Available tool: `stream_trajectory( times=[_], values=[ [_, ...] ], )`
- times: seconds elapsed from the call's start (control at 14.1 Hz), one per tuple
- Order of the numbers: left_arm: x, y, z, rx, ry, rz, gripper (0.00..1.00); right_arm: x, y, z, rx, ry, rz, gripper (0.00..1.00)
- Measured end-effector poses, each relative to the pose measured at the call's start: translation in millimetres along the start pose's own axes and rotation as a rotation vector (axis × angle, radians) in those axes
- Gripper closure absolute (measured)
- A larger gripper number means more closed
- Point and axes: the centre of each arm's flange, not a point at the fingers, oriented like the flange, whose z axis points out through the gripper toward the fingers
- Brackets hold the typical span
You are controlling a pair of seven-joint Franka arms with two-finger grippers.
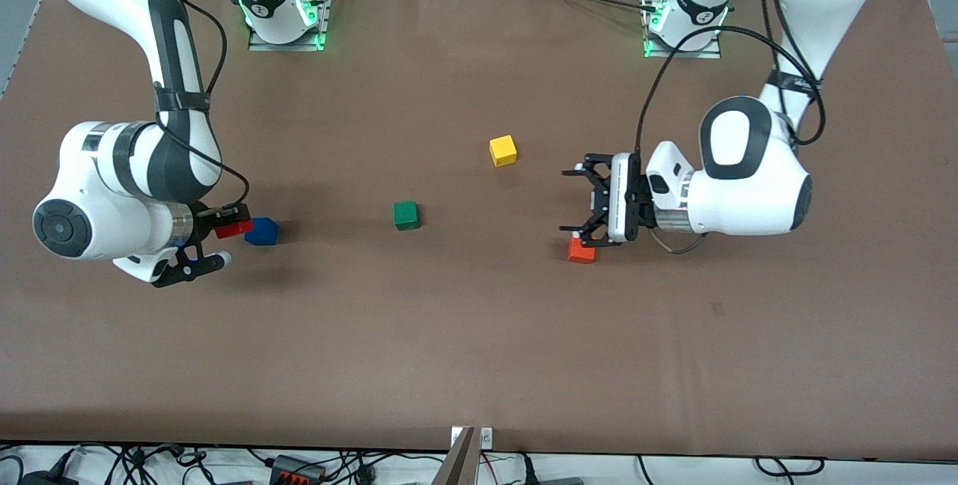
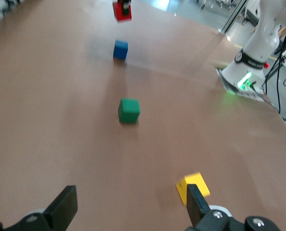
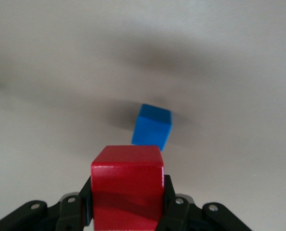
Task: Pass red block to right arm, stack on blue
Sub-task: 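Move the red cube with the right gripper over the blue cube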
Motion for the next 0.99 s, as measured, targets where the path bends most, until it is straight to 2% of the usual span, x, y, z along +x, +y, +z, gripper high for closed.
stream_trajectory(
  times=[0.21, 0.43, 0.64, 0.85, 0.99],
  values=[
    [-24, 2, -16, -0.038, -0.191, -0.095, 0.00, -5, -11, 13, -0.082, 0.060, 0.045, 0.44],
    [-38, 4, -40, -0.003, -0.435, -0.230, 0.00, -13, -33, 29, -0.119, 0.137, 0.102, 0.44],
    [-45, 6, -62, 0.103, -0.668, -0.386, 0.00, -28, -36, 50, -0.116, 0.217, 0.157, 0.44],
    [-52, 7, -69, 0.251, -0.880, -0.513, 0.00, -40, -33, 52, -0.098, 0.232, 0.243, 0.44],
    [-45, 11, -74, 0.336, -0.974, -0.587, 0.00, -43, -31, 51, -0.091, 0.235, 0.277, 0.44]
  ],
)
